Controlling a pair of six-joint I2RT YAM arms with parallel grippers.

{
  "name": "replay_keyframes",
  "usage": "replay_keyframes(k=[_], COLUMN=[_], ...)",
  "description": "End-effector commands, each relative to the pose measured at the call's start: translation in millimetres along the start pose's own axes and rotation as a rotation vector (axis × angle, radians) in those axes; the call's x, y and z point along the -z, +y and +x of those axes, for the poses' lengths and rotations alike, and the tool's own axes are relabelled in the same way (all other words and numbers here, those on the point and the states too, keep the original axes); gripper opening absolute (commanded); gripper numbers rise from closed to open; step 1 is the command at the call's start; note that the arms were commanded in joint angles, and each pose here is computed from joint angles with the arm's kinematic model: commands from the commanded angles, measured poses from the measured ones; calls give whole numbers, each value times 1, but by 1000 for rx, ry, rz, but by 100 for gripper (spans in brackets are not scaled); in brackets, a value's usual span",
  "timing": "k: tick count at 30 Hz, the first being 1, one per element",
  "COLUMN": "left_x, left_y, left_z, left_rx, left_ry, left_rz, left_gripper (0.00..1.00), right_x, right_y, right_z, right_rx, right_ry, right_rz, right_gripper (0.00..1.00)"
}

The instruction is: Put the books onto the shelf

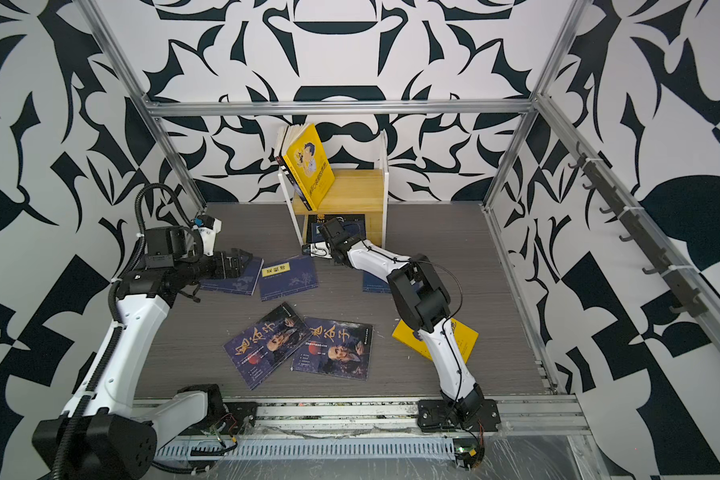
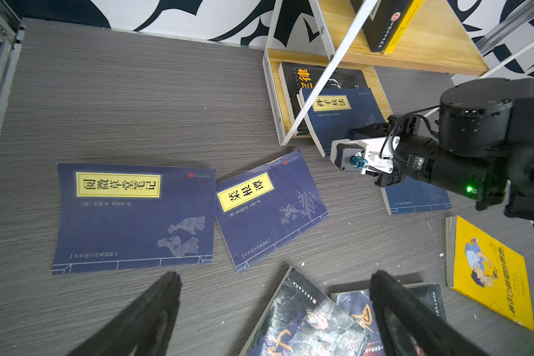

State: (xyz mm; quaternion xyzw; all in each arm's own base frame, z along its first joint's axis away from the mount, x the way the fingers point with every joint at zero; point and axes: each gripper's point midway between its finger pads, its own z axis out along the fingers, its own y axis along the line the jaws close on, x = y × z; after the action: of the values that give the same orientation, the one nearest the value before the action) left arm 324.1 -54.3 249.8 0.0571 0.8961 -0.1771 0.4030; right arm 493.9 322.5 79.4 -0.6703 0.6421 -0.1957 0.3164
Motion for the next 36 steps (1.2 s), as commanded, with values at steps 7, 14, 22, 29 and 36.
replay_keyframes(k=[7, 14, 22, 29, 36], left_x=[0, 1, 2, 0, -2], left_y=[-1, 0, -3, -2, -4], left_z=[3, 4, 4, 4, 5], left_rx=[-4, -7, 0, 6, 17], left_ry=[4, 6, 3, 7, 11], left_rz=[11, 5, 24, 22, 34], left_gripper=[100, 100, 100, 99, 99], right_x=[4, 32, 49, 42, 29], right_y=[-33, -12, -11, -12, -14], right_z=[-3, -11, 4, 16, 22], right_rx=[-77, -95, -94, -120, -148], right_ry=[-21, -102, -113, -100, -90], right_rz=[22, -130, -175, -171, -168], right_gripper=[41, 56, 59, 54, 45])
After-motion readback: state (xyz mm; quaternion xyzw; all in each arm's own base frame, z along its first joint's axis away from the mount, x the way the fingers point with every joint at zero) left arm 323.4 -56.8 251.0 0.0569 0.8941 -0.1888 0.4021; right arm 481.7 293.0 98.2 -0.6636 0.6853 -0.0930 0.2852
